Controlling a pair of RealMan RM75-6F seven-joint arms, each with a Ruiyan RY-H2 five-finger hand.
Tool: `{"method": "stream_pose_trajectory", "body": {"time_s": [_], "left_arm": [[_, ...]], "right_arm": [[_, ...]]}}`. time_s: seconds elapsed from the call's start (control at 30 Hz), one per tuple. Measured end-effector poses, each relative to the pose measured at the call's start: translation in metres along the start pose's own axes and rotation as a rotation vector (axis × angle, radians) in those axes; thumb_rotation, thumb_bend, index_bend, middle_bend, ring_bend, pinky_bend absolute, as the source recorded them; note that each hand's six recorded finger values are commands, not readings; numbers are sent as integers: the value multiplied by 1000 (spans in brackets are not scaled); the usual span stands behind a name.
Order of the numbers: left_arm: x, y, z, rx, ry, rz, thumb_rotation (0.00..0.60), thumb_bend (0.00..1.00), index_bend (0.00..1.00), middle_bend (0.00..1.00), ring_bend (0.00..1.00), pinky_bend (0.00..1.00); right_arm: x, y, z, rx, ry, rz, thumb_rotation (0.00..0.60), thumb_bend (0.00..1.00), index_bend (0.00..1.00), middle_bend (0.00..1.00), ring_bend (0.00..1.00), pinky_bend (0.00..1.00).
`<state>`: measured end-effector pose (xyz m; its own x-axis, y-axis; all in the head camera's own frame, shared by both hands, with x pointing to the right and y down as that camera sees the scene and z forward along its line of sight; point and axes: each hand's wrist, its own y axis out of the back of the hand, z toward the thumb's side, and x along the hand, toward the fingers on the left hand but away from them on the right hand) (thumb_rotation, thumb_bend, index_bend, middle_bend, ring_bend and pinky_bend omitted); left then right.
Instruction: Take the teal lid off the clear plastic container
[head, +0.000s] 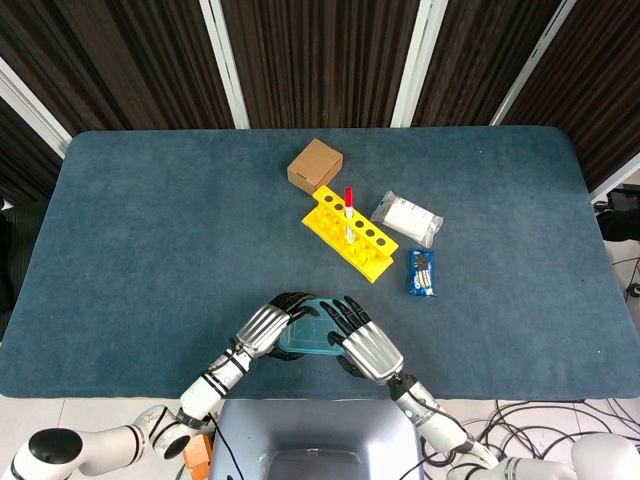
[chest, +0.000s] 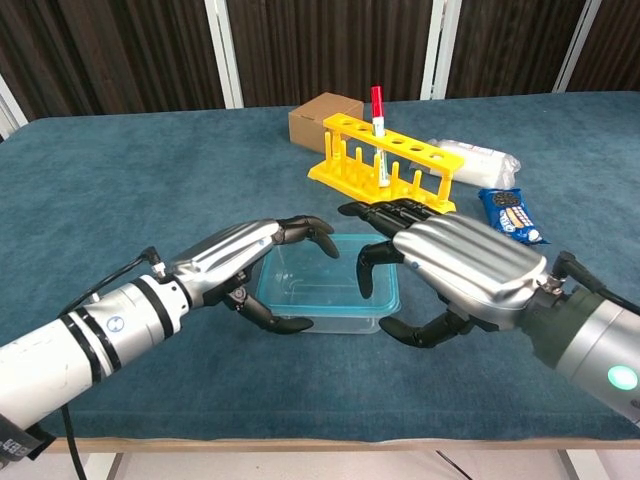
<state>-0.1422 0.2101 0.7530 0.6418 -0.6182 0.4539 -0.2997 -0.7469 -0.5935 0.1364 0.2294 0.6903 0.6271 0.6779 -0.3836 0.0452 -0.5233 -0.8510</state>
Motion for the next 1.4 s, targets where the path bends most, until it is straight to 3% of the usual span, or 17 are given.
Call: {"method": "stream_pose_trajectory", "body": {"time_s": [0.9,1.4], "left_arm": [[-2,2,-4,15,3,-12,600,338,560,480,240,326],[-3,2,-5,20,1,-9,600,350,589,538,240,283]], "right_arm": [[-7,10,1,2,-20,-18,600,292,514,0,0,0],[-14,21,1,13,-23,-33,600,294,498,0,0,0]]}}
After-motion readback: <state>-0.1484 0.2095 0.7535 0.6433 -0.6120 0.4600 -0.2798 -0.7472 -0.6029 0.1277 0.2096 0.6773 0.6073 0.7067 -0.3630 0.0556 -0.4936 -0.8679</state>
